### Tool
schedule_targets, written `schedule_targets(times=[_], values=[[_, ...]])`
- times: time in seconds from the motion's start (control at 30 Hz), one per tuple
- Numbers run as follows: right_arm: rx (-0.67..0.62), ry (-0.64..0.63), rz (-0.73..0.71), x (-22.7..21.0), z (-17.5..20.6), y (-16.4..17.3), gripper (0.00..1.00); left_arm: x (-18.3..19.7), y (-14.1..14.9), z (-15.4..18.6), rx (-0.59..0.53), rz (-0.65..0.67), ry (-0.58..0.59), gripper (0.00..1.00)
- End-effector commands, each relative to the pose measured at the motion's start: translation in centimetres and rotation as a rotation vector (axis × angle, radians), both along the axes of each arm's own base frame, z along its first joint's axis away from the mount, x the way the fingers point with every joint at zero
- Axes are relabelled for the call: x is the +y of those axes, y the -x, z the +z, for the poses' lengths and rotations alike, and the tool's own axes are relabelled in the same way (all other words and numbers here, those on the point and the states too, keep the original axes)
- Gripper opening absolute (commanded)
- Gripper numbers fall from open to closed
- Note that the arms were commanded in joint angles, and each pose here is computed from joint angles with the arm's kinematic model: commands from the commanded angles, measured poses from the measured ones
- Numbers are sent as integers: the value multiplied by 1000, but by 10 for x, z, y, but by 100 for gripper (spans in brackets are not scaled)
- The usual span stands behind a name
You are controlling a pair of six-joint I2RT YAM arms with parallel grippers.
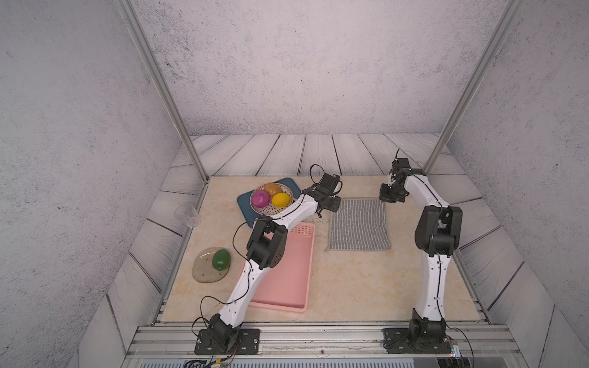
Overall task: Fold the square dishcloth
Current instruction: Fold the cleaning item at the center of the board.
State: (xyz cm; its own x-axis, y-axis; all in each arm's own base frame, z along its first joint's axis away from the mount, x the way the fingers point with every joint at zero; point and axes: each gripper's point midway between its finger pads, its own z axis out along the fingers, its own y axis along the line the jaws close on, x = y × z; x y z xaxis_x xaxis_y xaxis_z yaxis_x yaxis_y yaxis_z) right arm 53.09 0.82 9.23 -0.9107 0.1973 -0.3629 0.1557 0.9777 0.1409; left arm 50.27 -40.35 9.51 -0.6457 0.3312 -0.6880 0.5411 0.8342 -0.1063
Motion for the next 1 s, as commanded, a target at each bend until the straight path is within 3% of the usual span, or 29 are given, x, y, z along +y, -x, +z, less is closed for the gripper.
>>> schedule_targets(times=[0.0,0.3,0.97], values=[[-106,12,-27,-2,29,-2,0,-5,0,36,-70,-34,73,0],[-154,1,-48,-2,30,25,0,-4,27,32,-29,-117,95,0],[-78,-7,-113,-5,-6,84,0,12,83,14,-41,-151,33,0]])
